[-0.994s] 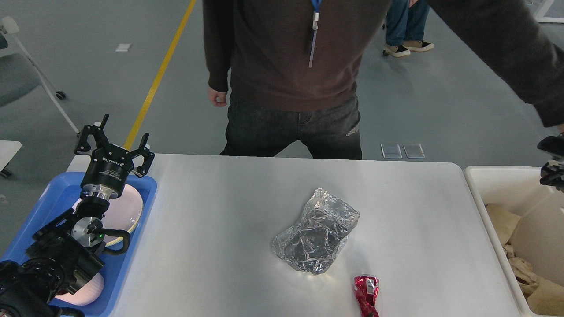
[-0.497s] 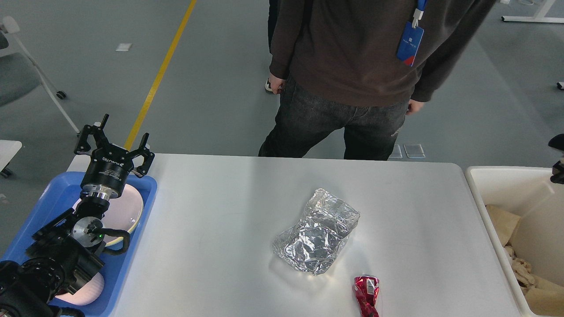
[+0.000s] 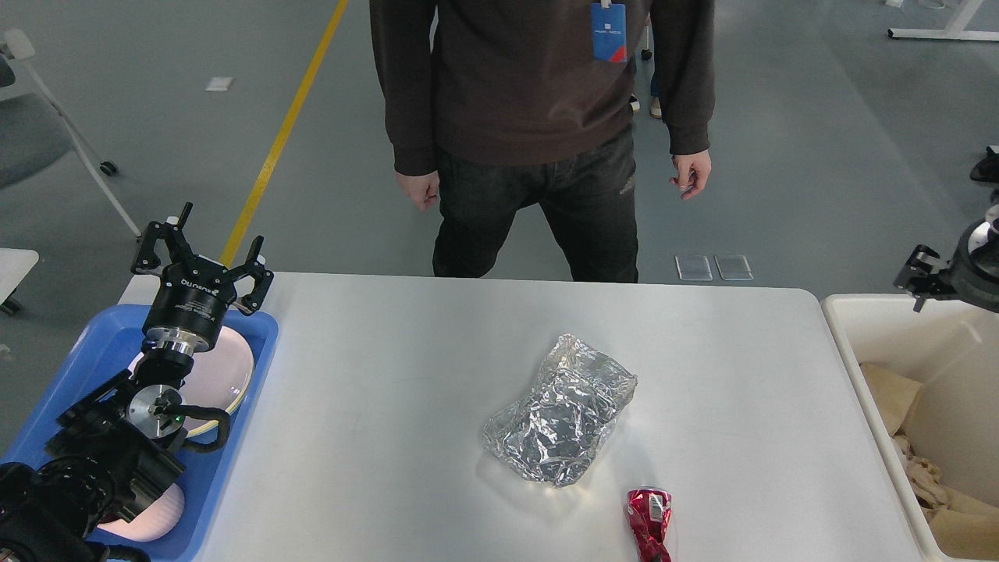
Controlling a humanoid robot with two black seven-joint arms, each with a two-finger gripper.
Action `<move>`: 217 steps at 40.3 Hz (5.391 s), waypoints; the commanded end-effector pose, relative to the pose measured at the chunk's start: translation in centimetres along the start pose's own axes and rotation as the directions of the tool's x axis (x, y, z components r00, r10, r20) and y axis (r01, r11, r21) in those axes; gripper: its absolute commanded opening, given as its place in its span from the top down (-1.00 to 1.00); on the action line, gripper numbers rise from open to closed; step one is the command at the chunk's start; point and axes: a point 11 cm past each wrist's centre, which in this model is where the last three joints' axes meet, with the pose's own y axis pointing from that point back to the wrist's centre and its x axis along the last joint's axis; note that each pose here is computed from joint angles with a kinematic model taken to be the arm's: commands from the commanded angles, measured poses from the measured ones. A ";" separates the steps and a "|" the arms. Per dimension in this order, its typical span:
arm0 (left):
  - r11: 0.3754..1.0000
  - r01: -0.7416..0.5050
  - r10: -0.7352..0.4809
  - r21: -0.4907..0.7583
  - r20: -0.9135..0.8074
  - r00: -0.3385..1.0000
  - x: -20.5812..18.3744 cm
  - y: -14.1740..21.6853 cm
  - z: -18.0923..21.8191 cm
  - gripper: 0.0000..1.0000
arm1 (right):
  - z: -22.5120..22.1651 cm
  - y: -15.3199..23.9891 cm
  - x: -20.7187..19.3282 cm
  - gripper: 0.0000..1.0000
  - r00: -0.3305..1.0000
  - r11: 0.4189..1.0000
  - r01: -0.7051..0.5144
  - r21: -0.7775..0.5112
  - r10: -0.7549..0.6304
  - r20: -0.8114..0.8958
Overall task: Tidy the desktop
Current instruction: 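Release the white paper cup into the white bin, then move the right gripper over the crumpled aluminium foil and lower it, then close the right gripper on the crumpled aluminium foil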
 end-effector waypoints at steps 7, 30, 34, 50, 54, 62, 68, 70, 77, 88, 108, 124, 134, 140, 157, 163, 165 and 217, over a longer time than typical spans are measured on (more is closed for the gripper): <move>1.000 0.000 0.000 0.000 0.000 1.000 0.0 0.0 0.0 -0.93 | -5.8 6.1 -1.5 -1.00 0.970 0.998 0.001 0.068 0.015 -0.241; 1.000 0.000 0.000 -0.001 0.000 1.000 0.0 0.0 0.0 -0.92 | -14.0 17.9 -8.0 -1.00 0.890 0.979 0.117 0.170 -0.027 -0.456; 1.000 0.000 0.000 -0.001 0.000 1.000 0.0 0.0 0.0 -0.93 | -14.6 18.6 -9.6 -1.00 0.866 0.956 0.220 0.194 -0.100 -0.491; 1.000 0.000 0.000 0.000 0.000 1.000 0.0 0.0 0.0 -0.93 | -16.1 17.9 -12.4 -1.00 0.809 0.897 0.372 0.239 -0.186 -0.558; 1.000 0.000 0.000 0.000 0.000 1.000 0.0 0.0 0.0 -0.93 | -17.4 17.8 -13.7 -1.00 0.796 0.823 0.457 0.338 -0.209 -0.568; 1.000 0.000 0.000 -0.001 0.000 1.000 0.0 0.0 0.0 -0.93 | -18.1 17.0 -15.0 -1.00 0.774 0.742 0.512 0.433 -0.181 -0.606; 1.000 0.000 0.000 0.000 0.000 1.000 0.0 0.0 0.0 -0.93 | -18.1 15.8 -14.8 -1.00 0.776 0.784 0.464 0.414 -0.134 -0.617; 1.000 0.000 0.000 0.000 0.000 1.000 0.0 0.0 0.0 -0.92 | -17.7 15.2 -14.1 -1.00 0.786 0.803 0.436 0.406 -0.121 -0.606; 1.000 0.000 0.000 0.000 0.000 1.000 0.0 0.0 0.0 -0.92 | -16.6 12.4 -12.5 -1.00 0.757 0.910 0.278 0.308 -0.010 -0.653; 1.000 0.000 0.000 0.000 0.000 1.000 0.0 0.0 0.0 -0.93 | -16.0 9.9 -13.0 -1.00 0.740 0.921 0.300 0.249 -0.060 -0.669; 1.000 0.000 0.000 0.000 0.000 1.000 0.0 0.0 0.0 -0.93 | -14.0 4.4 -16.1 -1.00 0.735 0.863 0.462 0.205 -0.243 -0.634; 1.000 0.000 0.000 0.000 0.000 1.000 0.0 0.0 0.0 -0.93 | -16.5 3.7 -14.8 -1.00 0.871 0.800 0.416 0.432 -0.215 -0.441; 1.000 0.000 0.000 0.000 0.000 1.000 0.0 0.0 0.0 -0.93 | -17.4 0.8 -17.3 -1.00 0.885 0.843 0.360 0.399 -0.174 -0.432; 1.000 0.000 0.000 0.000 0.000 1.000 0.0 0.0 0.0 -0.92 | -19.2 0.4 -19.4 -1.00 0.881 0.851 0.337 0.403 -0.134 -0.453; 1.000 0.000 0.000 0.000 0.000 1.000 0.0 0.0 0.0 -0.92 | -20.3 -0.7 -19.4 -1.00 0.912 0.873 0.190 0.449 0.012 -0.410; 1.000 0.000 0.000 0.000 0.000 1.000 0.0 0.0 0.0 -0.93 | -20.7 -0.7 -20.4 -1.00 0.905 0.870 0.205 0.448 0.006 -0.425; 1.000 0.000 0.000 -0.001 0.000 1.000 0.0 0.0 0.0 -0.93 | -21.0 -1.0 -21.8 -1.00 0.893 0.871 0.219 0.440 0.002 -0.449; 1.000 0.000 0.000 0.000 0.000 1.000 0.0 0.0 0.0 -0.93 | -21.6 -4.2 -25.5 -0.68 0.904 0.870 0.264 0.415 -0.073 -0.421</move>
